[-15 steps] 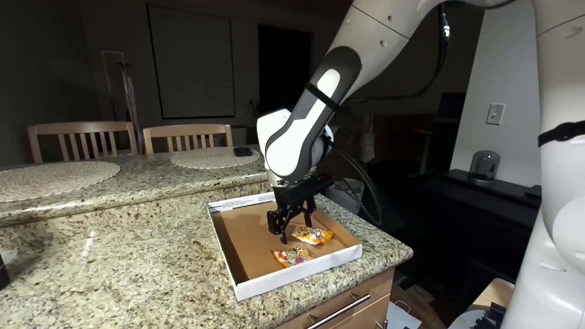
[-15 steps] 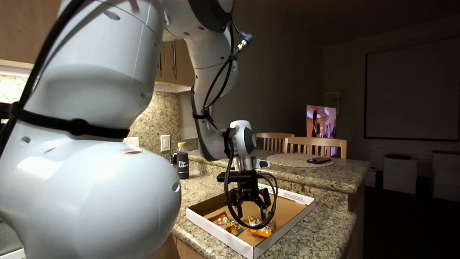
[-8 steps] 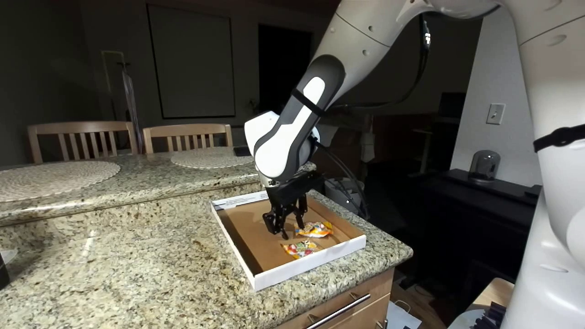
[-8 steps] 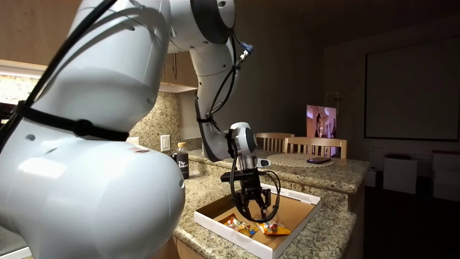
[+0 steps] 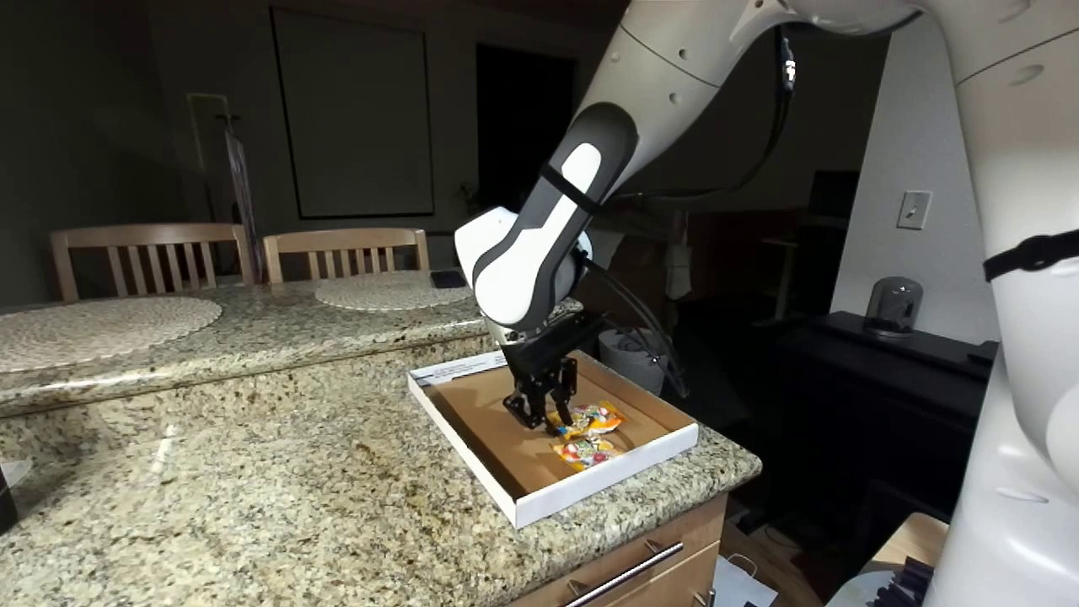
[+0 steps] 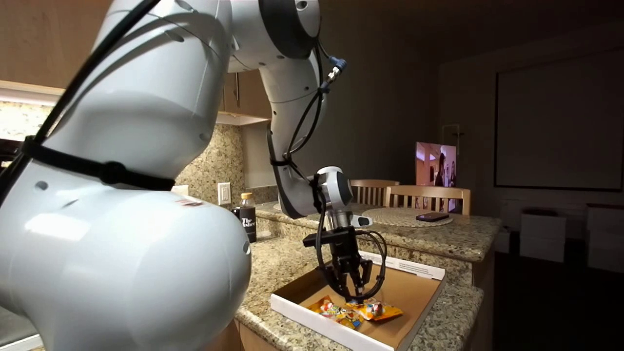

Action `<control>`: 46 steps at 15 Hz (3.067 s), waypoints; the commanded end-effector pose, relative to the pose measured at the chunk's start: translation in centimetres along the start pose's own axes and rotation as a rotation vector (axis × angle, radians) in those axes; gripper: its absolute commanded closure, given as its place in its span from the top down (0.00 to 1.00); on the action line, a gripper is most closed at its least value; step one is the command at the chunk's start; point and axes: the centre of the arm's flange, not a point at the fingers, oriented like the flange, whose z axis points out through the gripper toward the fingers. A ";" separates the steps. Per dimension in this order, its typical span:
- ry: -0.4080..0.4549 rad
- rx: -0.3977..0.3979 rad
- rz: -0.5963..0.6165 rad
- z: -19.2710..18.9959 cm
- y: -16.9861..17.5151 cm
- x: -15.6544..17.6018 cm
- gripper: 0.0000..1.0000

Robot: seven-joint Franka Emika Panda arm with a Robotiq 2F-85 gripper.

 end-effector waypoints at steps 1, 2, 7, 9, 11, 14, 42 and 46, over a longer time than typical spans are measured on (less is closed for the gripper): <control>-0.019 -0.019 0.019 -0.2 1.1 -0.6 0.65; -0.022 -0.019 0.026 -0.3 1.5 -0.5 0.72; -0.061 -0.032 0.055 0.3 2.9 -0.4 0.55; -0.076 -0.041 0.057 0.4 3.1 -0.5 0.56; -0.087 -0.048 0.057 0.5 3.4 -0.6 0.43; -0.108 -0.055 0.060 0.6 3.7 -0.7 0.23; -0.331 -0.076 0.222 -3.3 7.5 -2.4 0.57; -0.307 -0.094 0.188 -0.5 6.6 -2.1 0.81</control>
